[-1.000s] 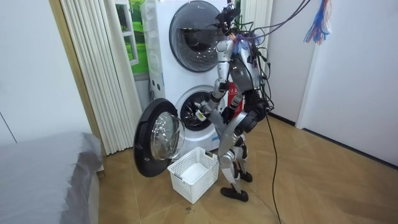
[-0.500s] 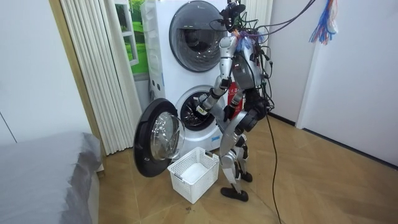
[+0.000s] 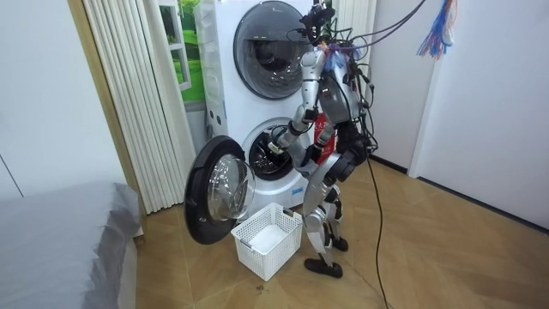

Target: Put towel into washing machine

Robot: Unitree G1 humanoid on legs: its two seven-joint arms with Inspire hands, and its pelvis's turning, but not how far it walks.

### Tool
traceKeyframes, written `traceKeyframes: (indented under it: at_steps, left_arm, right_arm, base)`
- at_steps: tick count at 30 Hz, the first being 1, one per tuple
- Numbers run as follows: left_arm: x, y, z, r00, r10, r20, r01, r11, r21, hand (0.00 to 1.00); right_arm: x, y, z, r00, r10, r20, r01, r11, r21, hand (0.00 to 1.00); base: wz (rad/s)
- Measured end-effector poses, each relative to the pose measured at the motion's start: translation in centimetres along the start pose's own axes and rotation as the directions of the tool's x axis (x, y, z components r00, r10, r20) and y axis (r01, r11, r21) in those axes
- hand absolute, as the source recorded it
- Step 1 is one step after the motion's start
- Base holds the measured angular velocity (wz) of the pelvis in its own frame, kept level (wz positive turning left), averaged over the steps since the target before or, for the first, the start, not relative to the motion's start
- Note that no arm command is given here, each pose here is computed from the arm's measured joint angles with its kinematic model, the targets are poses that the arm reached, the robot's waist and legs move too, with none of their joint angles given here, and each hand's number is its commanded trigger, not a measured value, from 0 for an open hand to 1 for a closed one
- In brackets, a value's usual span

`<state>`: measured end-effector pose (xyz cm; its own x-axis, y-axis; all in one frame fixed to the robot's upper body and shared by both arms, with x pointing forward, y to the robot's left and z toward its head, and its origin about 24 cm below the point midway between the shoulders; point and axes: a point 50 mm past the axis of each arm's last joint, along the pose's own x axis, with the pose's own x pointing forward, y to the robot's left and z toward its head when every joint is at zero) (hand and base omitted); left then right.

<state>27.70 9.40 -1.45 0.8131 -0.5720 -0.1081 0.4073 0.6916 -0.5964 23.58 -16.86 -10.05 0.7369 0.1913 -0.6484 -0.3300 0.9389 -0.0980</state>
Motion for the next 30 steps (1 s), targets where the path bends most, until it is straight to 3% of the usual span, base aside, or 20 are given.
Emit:
traceKeyframes:
  at_steps: [1, 12, 19, 24, 27, 30]
  left_arm:
    - [0.0, 0.1, 0.1, 1.0, 0.004, 0.006, -0.004, 1.0, -0.002, 0.0]
    - [-0.3, 0.3, -0.3, 1.0, 0.024, 0.005, -0.023, 1.0, -0.012, 0.0]
    - [-2.7, 3.0, -2.1, 0.976, 0.2, -0.085, -0.183, 0.967, 0.176, 0.0]
    - [-6.5, 6.8, -5.2, 0.856, 0.469, -0.217, -0.399, 0.867, 0.298, 0.0]
    - [-8.0, 7.6, -6.4, 0.801, 0.538, -0.265, -0.448, 0.83, 0.332, 0.0]
    - [-8.1, 7.5, -7.0, 0.774, 0.567, -0.283, -0.46, 0.81, 0.364, 0.0]
  right_arm:
    - [0.0, 0.1, -0.1, 1.0, 0.002, 0.001, -0.002, 1.0, 0.004, 1.0]
    - [-0.3, 0.0, -1.8, 0.996, -0.056, -0.072, 0.066, 0.989, 0.134, 1.0]
    - [-0.5, -1.1, -2.7, 0.98, -0.121, -0.159, 0.154, 0.964, 0.217, 1.0]
    - [-1.1, -3.5, -3.3, 0.955, -0.189, -0.228, 0.269, 0.876, 0.401, 1.0]
    - [-1.5, -4.9, -3.6, 0.94, -0.228, -0.255, 0.325, 0.827, 0.458, 1.0]
    - [-1.8, -6.0, -3.6, 0.925, -0.254, -0.282, 0.366, 0.795, 0.483, 1.0]
  base:
    - [0.0]
    - [0.03]
    - [0.07]
    - [0.11]
    - [0.08]
    - [0.09]
